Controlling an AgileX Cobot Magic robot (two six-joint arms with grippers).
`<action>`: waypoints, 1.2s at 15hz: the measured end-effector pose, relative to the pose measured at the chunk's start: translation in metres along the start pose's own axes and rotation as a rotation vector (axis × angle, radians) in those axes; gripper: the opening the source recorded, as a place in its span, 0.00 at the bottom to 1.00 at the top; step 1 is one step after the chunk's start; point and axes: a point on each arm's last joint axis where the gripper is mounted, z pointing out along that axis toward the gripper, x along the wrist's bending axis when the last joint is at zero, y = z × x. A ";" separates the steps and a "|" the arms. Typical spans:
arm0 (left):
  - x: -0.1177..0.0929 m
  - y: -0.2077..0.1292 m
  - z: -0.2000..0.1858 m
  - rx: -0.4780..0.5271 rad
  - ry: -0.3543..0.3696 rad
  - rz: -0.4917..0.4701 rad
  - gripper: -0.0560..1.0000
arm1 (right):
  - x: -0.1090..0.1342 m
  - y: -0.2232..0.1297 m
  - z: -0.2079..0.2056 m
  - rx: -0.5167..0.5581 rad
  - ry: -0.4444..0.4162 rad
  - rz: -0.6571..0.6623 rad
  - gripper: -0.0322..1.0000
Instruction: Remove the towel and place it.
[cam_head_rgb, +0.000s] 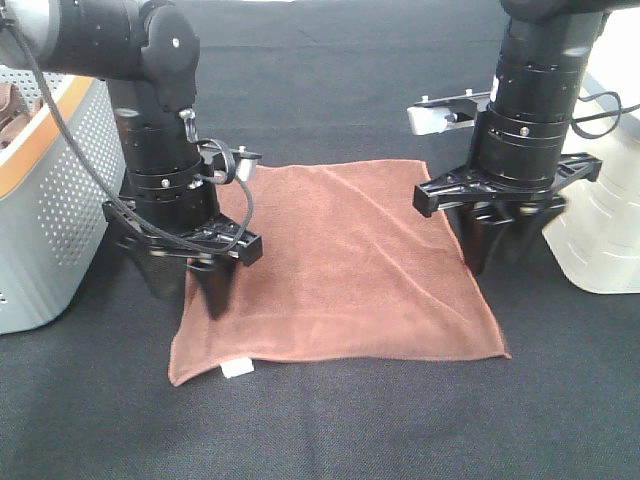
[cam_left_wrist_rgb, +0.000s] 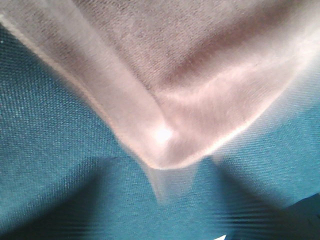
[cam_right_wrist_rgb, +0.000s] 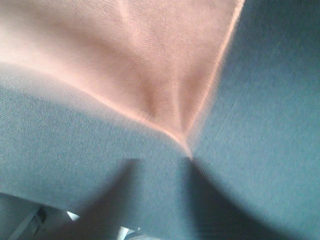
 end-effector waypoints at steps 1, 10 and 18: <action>-0.002 -0.001 -0.005 -0.014 -0.008 0.000 0.89 | 0.000 0.000 0.000 0.002 0.000 0.000 0.66; -0.020 -0.081 -0.164 -0.460 0.049 0.083 0.92 | 0.012 -0.073 -0.108 -0.361 0.085 -0.051 0.73; -0.024 -0.229 -0.204 -0.700 0.043 0.112 0.92 | 0.007 -0.197 -0.118 -0.549 0.083 -0.128 0.73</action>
